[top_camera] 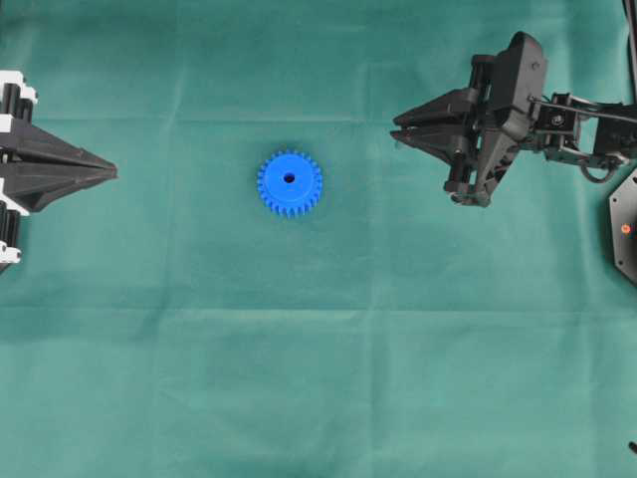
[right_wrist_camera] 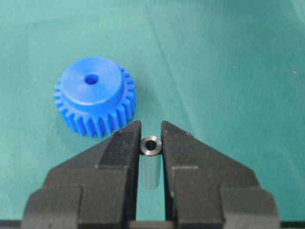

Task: Insert the shaft placed at a random location into the center hole of the medium gear at another random location.
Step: 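Lift the shaft upright with the right gripper, then carry the shaft left over the blue gear's center hole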

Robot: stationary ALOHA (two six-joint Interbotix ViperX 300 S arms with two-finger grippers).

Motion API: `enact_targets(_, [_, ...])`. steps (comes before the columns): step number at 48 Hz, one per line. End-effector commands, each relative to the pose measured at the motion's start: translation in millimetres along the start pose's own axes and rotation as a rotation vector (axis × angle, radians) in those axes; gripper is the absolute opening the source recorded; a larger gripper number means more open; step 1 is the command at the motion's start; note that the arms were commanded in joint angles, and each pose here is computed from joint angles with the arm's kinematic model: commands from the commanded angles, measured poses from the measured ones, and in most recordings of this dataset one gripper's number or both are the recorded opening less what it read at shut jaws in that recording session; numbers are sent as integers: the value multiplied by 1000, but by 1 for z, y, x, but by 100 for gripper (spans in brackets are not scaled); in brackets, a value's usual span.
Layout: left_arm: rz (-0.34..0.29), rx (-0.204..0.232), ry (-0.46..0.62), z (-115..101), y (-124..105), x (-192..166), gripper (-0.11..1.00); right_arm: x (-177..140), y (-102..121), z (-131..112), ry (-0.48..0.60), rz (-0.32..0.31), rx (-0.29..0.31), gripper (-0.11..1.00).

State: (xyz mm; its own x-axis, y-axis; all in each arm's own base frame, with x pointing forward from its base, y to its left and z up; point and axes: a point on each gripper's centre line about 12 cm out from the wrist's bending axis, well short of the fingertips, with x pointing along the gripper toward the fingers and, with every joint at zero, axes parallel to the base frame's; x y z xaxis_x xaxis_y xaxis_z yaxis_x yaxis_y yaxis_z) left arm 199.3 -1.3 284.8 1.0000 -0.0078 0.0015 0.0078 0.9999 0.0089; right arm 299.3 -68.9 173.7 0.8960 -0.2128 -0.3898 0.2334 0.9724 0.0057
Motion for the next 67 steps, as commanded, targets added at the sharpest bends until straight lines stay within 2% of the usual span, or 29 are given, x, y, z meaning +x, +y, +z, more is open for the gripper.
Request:
enact_targets(1, [-2,0,-14,6,0,3,0,6,4,17,-54,12,4,13])
enact_targets(22, [8,-1,-14,7,2,3,0,63,34,43,-70,82,-23,13])
enact_targets(34, [9,2,-14,6,2,3,0,91,44,51,-74,97,-30,13])
enact_targets(47, [9,2,-12,6,2,3,0,105,47,53,-76,102,-33,13])
enact_targets(67, [9,3,-12,6,2,3,0,108,48,55,-83,103,-31,13])
